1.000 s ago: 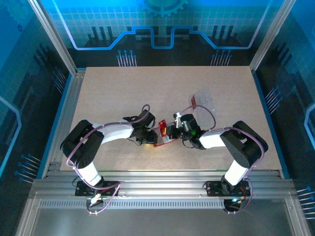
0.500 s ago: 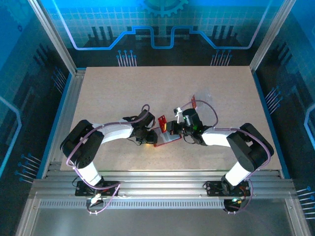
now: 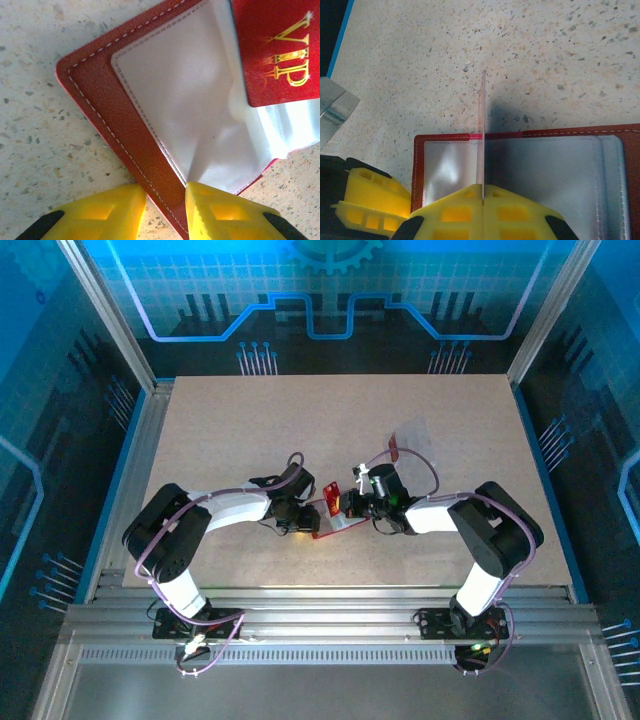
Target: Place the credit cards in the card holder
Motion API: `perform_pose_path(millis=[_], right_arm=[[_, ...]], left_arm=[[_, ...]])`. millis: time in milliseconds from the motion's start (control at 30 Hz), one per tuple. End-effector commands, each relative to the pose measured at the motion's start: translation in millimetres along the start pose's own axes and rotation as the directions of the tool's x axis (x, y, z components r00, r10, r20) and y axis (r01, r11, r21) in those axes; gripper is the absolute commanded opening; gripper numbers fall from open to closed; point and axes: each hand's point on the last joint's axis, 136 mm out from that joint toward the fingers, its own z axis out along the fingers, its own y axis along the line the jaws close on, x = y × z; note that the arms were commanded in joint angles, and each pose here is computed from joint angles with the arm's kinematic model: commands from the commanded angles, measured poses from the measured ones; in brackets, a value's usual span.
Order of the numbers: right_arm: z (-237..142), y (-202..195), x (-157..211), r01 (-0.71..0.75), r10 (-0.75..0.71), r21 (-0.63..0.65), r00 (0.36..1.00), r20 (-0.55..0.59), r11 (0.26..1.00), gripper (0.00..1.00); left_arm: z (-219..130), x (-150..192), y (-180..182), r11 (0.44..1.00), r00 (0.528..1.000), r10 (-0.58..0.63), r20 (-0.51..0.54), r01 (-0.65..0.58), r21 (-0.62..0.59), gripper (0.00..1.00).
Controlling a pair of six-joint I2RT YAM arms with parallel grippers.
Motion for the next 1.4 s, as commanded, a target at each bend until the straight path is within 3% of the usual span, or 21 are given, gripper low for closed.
perform_pose_path(millis=[0, 567, 800, 1367], right_arm=[[-2.8, -8.0, -5.0, 0.002, -0.002, 0.014, 1.0, 0.013, 1.0, 0.0], [-10.0, -7.2, -10.5, -0.01, 0.01, -0.008, 1.0, 0.018, 1.0, 0.0], [-19.3, -0.8, -18.7, -0.042, 0.045, -0.075, 0.998, 0.037, 0.996, 0.0], [2.2, -9.8, -2.5, -0.08, 0.077, -0.089, 0.996, -0.034, 0.993, 0.0]], left_arm=[[21.1, 23.6, 22.0, 0.998, 0.996, -0.011, -0.085, 0.006, -0.056, 0.31], [23.4, 22.7, 21.1, 0.999, 0.996, -0.013, -0.09, 0.008, -0.052, 0.31], [25.3, 22.6, 21.1, 0.999, 0.996, -0.012, -0.094, 0.007, -0.053, 0.31], [25.7, 21.8, 19.7, 0.999, 0.995, -0.012, -0.097, 0.007, -0.05, 0.31]])
